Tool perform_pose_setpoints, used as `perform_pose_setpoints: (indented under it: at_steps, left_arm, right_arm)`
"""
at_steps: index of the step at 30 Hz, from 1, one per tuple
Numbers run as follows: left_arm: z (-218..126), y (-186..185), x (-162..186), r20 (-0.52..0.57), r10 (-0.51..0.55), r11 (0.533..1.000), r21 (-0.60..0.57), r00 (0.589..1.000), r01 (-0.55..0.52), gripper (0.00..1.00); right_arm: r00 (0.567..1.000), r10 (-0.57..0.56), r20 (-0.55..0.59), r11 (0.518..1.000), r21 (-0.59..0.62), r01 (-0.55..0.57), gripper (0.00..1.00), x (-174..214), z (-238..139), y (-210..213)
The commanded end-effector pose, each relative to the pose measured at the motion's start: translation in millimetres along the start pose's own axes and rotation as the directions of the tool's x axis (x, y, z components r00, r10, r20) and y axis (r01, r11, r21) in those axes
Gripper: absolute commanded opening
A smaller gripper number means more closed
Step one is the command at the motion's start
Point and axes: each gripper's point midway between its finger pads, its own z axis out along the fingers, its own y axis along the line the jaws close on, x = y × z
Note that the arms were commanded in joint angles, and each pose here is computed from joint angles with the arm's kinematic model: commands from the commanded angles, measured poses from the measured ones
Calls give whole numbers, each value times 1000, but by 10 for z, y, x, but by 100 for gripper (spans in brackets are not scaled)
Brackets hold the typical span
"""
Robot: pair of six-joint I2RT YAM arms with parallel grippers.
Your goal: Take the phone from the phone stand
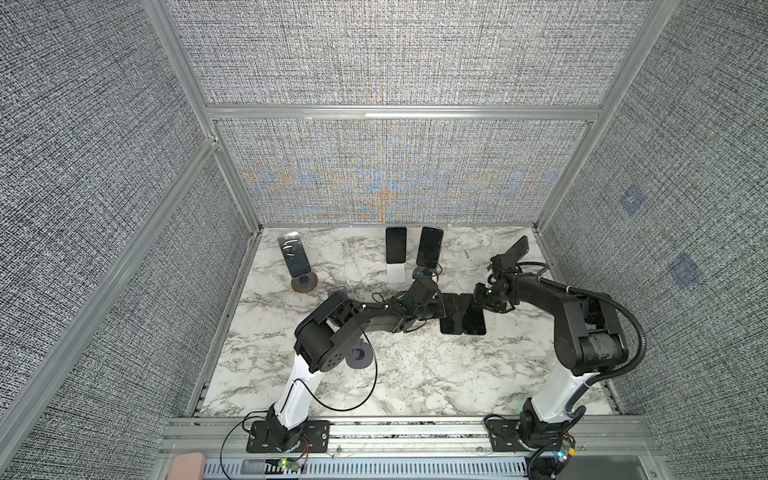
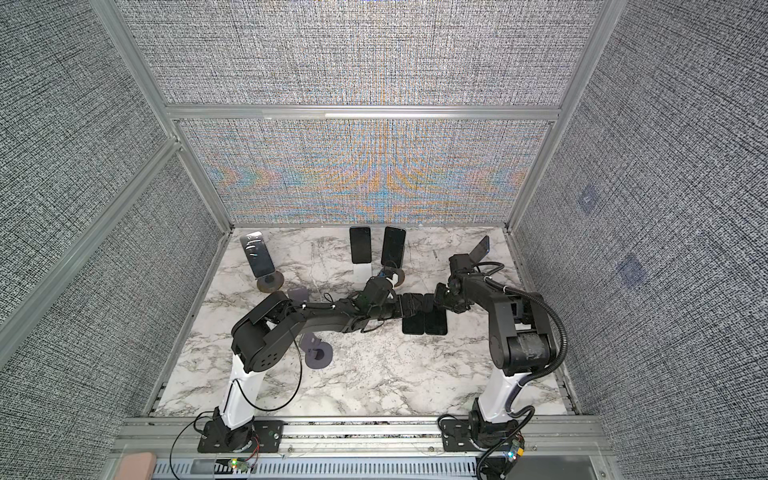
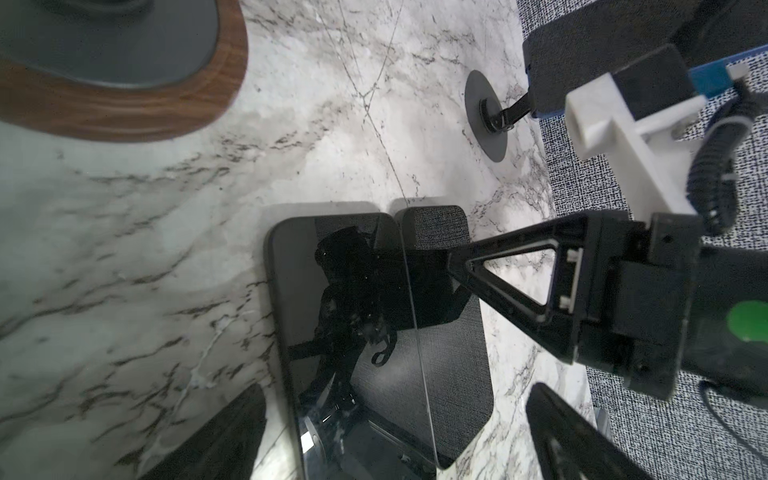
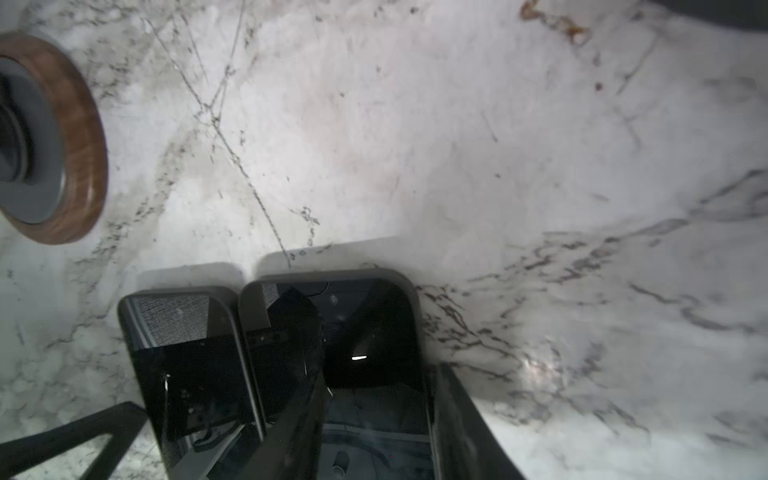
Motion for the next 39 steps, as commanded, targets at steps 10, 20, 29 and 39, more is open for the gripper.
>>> perform_pose_setpoints:
  at_steps: [10, 20, 29, 39]
  left_arm:
    - [-128, -77, -115, 43, 41, 999, -9, 998, -40, 99]
    - [-524, -239, -313, 103, 154, 987, -63, 983, -148, 99]
    - [-974, -555, -451, 122, 338, 941, -64, 933, -332, 99]
    - [-1125, -705, -418, 116, 389, 921, -15, 914, -390, 99]
  right_arm:
    - [999, -13, 30, 1000, -18, 13, 42, -55, -173, 78]
    - [991, -50, 122, 998, -34, 54, 53, -129, -741, 188]
    - [949, -9, 316, 1000, -17, 15, 55, -512, -1833, -127]
    - [906, 80, 416, 997, -29, -75, 92, -1172, -2277, -596]
